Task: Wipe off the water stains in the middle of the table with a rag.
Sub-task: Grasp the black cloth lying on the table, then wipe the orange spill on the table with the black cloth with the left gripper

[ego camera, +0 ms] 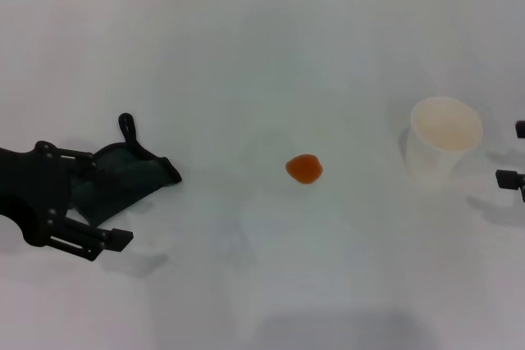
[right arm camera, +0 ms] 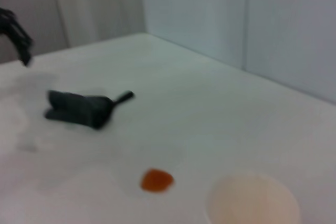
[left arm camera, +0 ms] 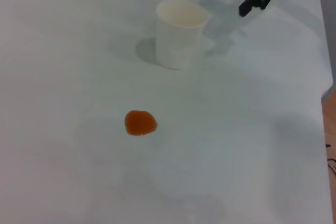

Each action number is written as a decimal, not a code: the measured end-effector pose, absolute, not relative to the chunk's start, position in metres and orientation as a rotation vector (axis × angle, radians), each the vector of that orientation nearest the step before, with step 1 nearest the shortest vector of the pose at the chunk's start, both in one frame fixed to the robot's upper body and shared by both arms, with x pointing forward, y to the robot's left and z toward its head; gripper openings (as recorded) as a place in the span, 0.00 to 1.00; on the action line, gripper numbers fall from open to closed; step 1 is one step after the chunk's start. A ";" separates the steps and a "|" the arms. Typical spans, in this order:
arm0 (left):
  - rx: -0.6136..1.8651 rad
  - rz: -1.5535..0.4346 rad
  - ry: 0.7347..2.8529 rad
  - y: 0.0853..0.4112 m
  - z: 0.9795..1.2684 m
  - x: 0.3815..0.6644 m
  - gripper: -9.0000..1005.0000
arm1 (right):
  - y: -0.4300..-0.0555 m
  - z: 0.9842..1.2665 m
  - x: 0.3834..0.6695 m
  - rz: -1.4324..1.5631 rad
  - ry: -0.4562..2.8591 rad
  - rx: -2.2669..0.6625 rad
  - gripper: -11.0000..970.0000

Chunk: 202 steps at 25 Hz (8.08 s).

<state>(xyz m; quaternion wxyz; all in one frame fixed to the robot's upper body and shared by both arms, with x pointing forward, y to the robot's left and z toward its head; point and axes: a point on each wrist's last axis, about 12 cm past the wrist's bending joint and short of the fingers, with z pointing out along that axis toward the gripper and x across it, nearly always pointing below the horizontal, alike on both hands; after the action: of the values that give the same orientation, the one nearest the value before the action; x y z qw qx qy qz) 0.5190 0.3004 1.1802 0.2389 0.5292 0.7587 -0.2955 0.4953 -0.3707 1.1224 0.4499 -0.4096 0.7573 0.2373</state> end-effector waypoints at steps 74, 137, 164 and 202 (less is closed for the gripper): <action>1.584 -0.163 2.325 0.249 1.115 0.571 0.85 | -0.250 1.170 0.565 0.724 1.839 -1.458 0.87; 1.578 -0.471 2.228 0.081 1.121 0.573 0.12 | -0.274 1.174 0.567 0.631 1.827 -1.413 0.87; 1.590 -0.389 2.129 0.072 1.110 0.571 0.12 | -0.271 1.167 0.561 0.663 1.836 -1.417 0.87; 1.707 -0.425 2.009 0.067 1.101 0.537 0.12 | -0.267 1.168 0.562 0.662 1.824 -1.439 0.87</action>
<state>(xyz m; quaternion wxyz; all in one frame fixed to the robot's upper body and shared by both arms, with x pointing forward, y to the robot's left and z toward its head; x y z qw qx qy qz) 0.5374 0.0671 1.1008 0.2333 0.6216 0.7316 -0.1547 0.5619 -0.2667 1.1681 0.3549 -0.5568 0.7059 0.2562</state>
